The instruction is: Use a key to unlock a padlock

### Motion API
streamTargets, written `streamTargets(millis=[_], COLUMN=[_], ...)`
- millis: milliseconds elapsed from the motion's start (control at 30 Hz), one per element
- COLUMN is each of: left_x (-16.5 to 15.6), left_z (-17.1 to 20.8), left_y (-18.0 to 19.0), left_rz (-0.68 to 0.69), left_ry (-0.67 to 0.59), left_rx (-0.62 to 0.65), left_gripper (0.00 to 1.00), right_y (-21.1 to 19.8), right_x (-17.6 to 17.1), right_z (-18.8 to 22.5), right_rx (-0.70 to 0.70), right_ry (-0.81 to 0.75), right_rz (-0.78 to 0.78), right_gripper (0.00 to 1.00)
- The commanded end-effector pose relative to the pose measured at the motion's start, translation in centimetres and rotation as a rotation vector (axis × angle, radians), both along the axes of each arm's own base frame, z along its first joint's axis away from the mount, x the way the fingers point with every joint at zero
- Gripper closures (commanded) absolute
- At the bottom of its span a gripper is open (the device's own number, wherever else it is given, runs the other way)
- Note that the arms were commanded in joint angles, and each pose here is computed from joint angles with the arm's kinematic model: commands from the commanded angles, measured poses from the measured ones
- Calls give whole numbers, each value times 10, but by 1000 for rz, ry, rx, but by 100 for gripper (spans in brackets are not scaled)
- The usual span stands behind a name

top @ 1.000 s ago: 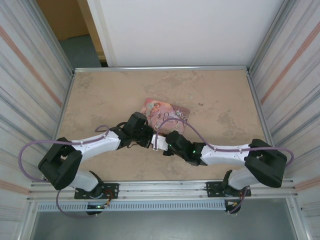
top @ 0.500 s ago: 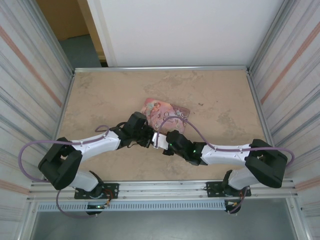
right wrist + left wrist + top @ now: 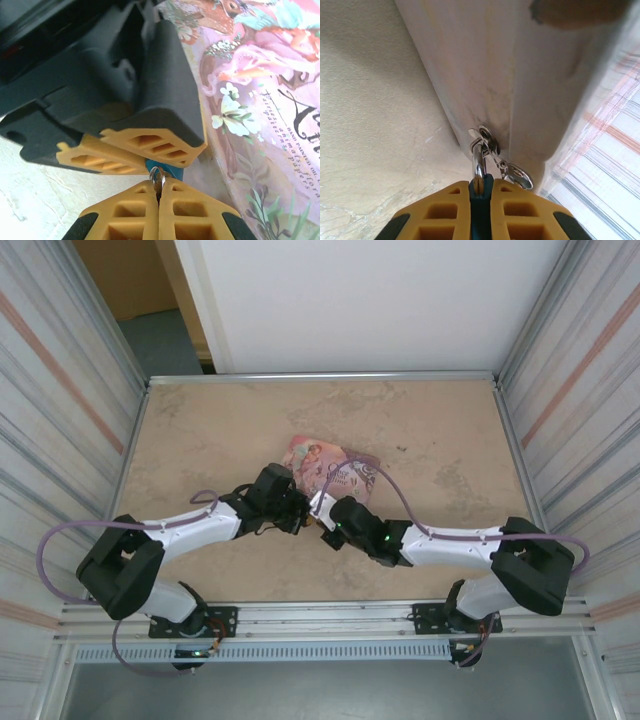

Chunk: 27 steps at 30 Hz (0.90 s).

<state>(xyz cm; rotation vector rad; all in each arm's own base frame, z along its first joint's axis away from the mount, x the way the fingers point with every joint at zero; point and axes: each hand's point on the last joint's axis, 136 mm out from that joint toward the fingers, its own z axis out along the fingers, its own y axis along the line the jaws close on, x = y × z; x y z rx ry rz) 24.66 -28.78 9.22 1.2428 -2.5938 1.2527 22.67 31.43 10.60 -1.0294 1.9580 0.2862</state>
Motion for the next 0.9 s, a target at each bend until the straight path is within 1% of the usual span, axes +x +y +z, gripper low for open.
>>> streamTargets(millis=[0, 133, 267, 433, 567, 867], left_x=[-1, -1, -1, -3, -9, -17], left_z=[15, 14, 13, 12, 12, -8], left_y=[-13, -13, -13, -19, -33, -56], left_rz=[-30, -30, -26, -32, -57, -60], left_ry=[-20, -20, -18, -18, -23, 12], left_rx=[-59, -56, -55, -61, -59, -42], left_gripper=[100, 100, 100, 100, 100, 100], right_y=[7, 8, 9, -1, -18, -55], right_x=[17, 22, 24, 27, 29, 23], right_z=[18, 22, 24, 15, 2, -22], right_rx=[199, 331, 374, 328, 309, 275], right_ry=[126, 255, 323, 316, 339, 335], right_rz=[-160, -232, -264, -281, -304, -346], right_gripper=[100, 100, 100, 100, 100, 100])
